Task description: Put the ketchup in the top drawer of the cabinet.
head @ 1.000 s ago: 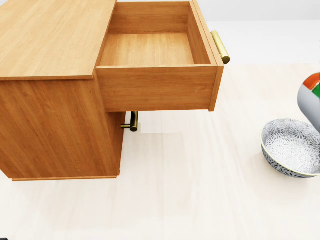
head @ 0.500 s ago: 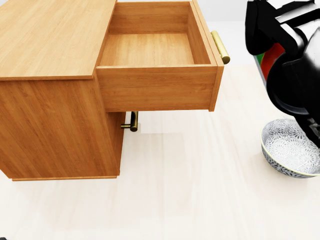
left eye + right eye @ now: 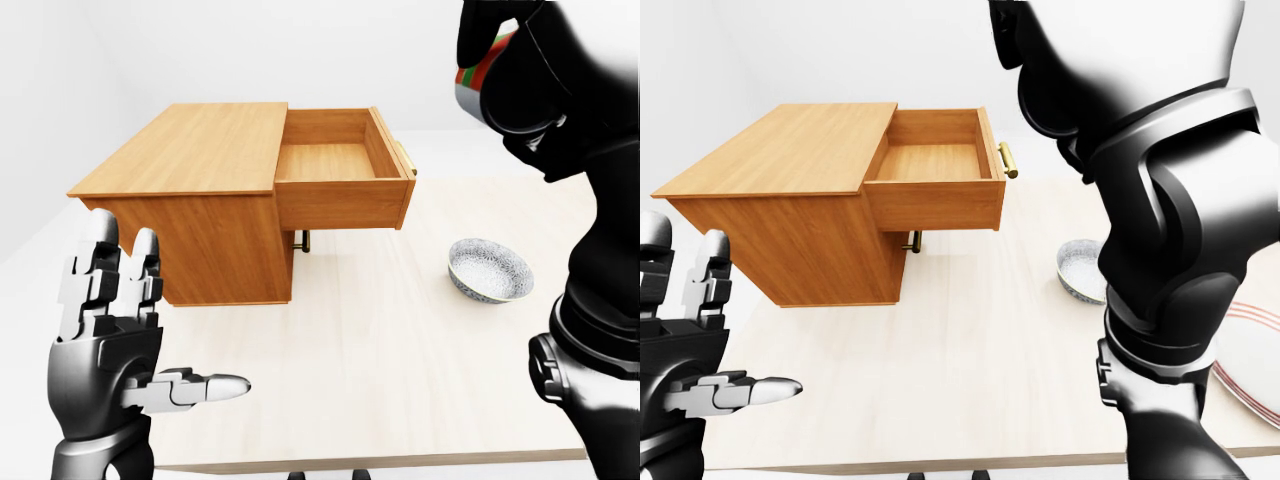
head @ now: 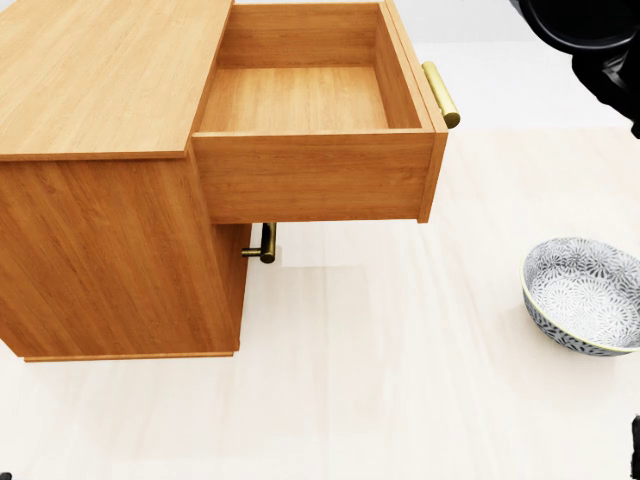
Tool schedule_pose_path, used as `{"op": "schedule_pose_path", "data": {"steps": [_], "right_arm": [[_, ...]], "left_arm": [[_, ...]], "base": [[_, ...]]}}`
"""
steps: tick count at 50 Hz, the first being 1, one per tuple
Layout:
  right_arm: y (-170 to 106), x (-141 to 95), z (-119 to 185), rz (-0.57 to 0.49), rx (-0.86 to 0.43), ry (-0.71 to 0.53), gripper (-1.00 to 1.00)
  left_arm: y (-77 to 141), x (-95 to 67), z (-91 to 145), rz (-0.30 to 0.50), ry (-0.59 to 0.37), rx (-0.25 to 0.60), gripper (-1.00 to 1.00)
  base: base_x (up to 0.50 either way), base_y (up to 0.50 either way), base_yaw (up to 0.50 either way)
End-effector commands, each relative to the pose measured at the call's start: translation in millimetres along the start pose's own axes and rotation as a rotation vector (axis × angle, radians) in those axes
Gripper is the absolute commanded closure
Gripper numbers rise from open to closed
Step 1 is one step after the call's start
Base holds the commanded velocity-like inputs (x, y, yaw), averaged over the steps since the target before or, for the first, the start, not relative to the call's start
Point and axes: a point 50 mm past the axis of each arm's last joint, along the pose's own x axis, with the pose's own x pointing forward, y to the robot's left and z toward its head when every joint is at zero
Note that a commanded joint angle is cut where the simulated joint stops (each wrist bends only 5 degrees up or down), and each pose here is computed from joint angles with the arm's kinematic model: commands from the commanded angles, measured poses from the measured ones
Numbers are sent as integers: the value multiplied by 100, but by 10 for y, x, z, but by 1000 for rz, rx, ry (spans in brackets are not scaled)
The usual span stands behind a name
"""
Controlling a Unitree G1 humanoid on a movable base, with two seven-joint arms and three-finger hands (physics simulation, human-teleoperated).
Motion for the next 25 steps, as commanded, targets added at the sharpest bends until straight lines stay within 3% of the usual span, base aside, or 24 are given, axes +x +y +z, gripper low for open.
{"op": "schedule_pose_path", "data": {"steps": [1, 12, 25], "right_arm": [[-31, 415, -160, 10, 119, 106, 100], [194, 923, -231, 184, 440, 21, 100], [237, 1189, -195, 278, 604, -51, 100]], "left_arm": [[-4, 2, 3, -1, -1, 0, -100], [-10, 5, -42, -3, 17, -4, -100], [0, 12, -11, 0, 0, -3, -100]], "base": [[0, 0, 0], [0, 0, 0], [0, 0, 0]]}}
